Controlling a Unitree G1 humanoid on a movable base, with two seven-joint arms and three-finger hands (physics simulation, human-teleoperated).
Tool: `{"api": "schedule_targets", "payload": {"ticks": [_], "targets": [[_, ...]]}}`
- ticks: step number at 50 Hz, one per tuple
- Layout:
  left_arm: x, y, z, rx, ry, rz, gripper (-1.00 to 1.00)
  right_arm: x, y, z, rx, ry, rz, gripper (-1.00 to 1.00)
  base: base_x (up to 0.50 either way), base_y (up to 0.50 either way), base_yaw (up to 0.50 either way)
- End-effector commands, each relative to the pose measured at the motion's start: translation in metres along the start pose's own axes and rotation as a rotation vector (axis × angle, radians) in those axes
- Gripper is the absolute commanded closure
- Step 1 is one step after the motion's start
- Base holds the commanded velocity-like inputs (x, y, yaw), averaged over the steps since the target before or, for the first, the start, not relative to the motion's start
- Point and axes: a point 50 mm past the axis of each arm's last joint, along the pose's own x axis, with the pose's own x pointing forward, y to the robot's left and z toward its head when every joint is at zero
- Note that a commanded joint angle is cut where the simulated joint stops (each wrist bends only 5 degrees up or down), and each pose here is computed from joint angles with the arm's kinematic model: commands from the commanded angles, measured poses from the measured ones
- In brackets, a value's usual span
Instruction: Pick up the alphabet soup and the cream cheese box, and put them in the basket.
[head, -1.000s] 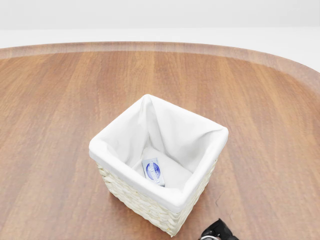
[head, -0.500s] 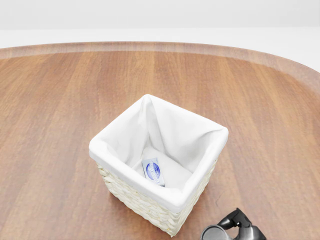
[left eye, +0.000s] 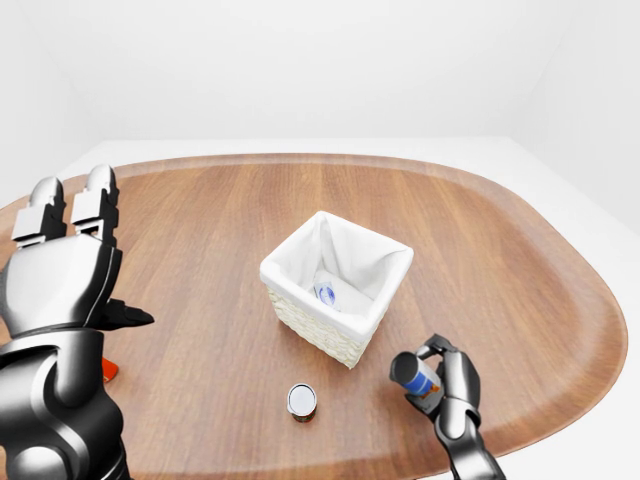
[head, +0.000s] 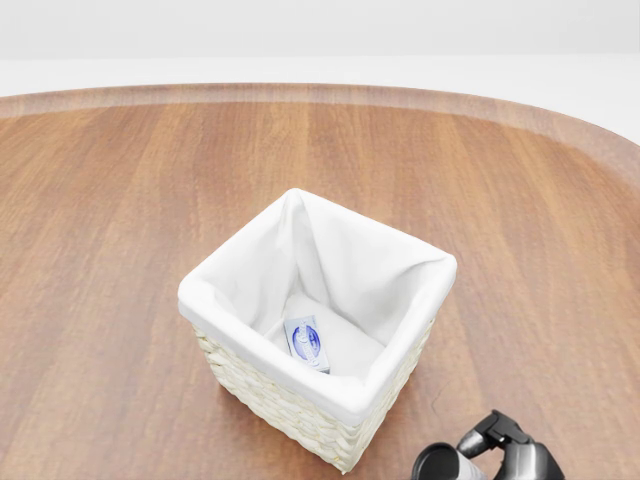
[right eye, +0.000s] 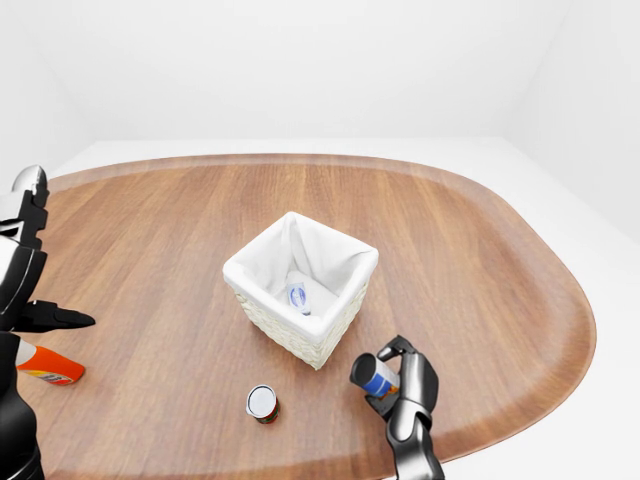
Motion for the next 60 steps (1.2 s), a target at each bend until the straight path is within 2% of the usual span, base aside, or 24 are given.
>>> {"api": "schedule_targets", "payload": {"ticks": [1,16,37,56,60], "targets": [[0.000,-0.003,-0.001,-0.001,0.004,-0.010,-1.00,0.005,-0.008,0.006,0.037,-0.012,-0.038,1.00,0.00,0.00,0.00],[0.000,-0.003,-0.001,0.005,0.007,-0.020,-1.00,0.014,-0.027,0.014,0.120,-0.022,-0.116,1.00,0.00,0.00,0.00],[0.000,-0.006,-0.001,0.000,0.011,-0.027,-1.00,0.014,-0.063,0.068,0.275,-0.232,-0.181,1.00,0.00,0.00,0.00],[-0.001,-0.004,-0.001,0.005,0.009,-0.023,-1.00,0.026,-0.075,0.099,0.308,-0.247,-0.186,1.00,0.00,0.00,0.00],[0.000,-0.004,-0.001,0.004,0.008,-0.022,-1.00,0.026,-0.077,0.111,0.315,-0.292,-0.187,1.00,0.00,0.00,0.00]]}}
